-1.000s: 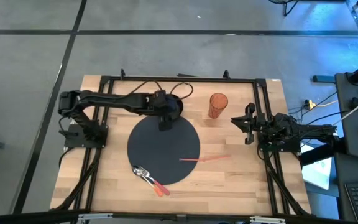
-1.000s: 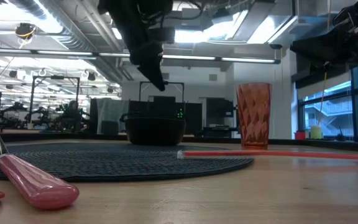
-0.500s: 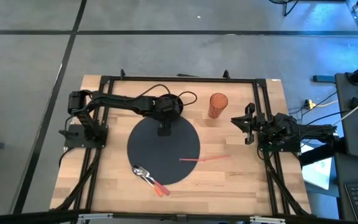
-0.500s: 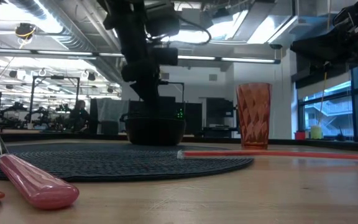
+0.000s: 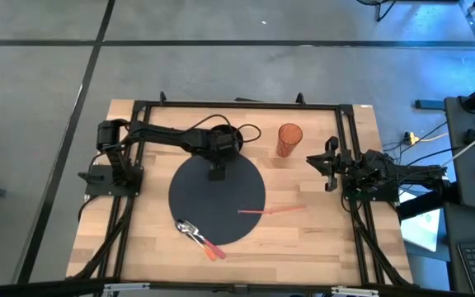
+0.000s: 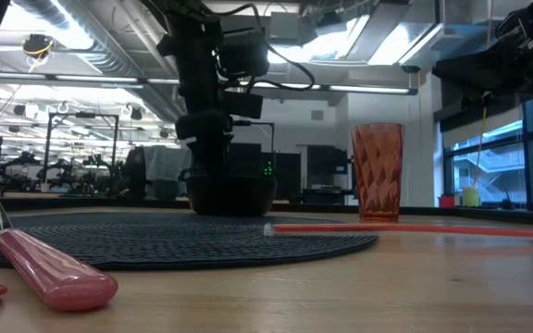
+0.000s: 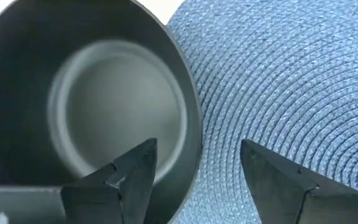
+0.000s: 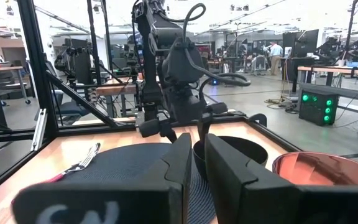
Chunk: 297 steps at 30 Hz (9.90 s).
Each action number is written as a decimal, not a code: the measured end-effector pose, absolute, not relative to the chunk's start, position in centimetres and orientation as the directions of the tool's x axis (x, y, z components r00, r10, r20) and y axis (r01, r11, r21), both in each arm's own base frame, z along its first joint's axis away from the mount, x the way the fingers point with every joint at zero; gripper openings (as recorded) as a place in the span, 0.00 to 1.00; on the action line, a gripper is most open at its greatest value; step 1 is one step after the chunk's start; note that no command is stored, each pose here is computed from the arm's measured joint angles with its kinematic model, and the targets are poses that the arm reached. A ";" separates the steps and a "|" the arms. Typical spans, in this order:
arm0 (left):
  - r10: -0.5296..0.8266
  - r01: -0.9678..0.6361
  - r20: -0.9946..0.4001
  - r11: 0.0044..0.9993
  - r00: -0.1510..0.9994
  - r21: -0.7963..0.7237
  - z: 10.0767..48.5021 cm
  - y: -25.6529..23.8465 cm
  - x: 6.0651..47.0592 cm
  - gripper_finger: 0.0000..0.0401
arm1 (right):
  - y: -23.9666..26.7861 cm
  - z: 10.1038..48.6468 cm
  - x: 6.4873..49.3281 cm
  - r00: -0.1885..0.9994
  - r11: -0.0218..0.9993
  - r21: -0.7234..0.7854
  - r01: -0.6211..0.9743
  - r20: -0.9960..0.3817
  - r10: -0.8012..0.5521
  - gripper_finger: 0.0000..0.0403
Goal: Pick & Place Utensil
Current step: Put the black bowl on the black tablemat, then put the orange cup on the black tablemat to the right of the black bowl
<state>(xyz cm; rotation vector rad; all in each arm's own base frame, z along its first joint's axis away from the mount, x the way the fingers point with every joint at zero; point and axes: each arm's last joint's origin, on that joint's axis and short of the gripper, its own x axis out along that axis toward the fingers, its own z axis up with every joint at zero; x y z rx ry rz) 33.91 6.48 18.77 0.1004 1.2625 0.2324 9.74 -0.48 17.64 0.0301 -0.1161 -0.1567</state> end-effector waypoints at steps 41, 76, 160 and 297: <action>0.186 -0.123 -0.967 0.978 0.171 0.167 15.0 7.8 34.3 0.43 | -0.5 17.6 9.7 0.981 0.986 0.066 0.153 0.109 -0.160 0.12; 0.291 0.027 -0.943 0.954 0.162 0.299 19.5 4.4 35.8 0.01 | -0.5 17.4 9.8 0.983 0.986 0.058 0.156 0.088 -0.161 0.12; 0.029 -0.007 -0.982 1.000 0.187 0.028 16.8 -11.5 35.4 0.08 | -0.5 17.4 9.8 0.982 0.985 0.058 0.165 0.088 -0.170 0.12; 0.306 -0.320 0.168 0.945 0.937 0.062 18.5 1.0 11.3 0.01 | -2.0 32.9 15.6 0.736 0.899 -0.165 0.405 -0.525 -0.428 0.03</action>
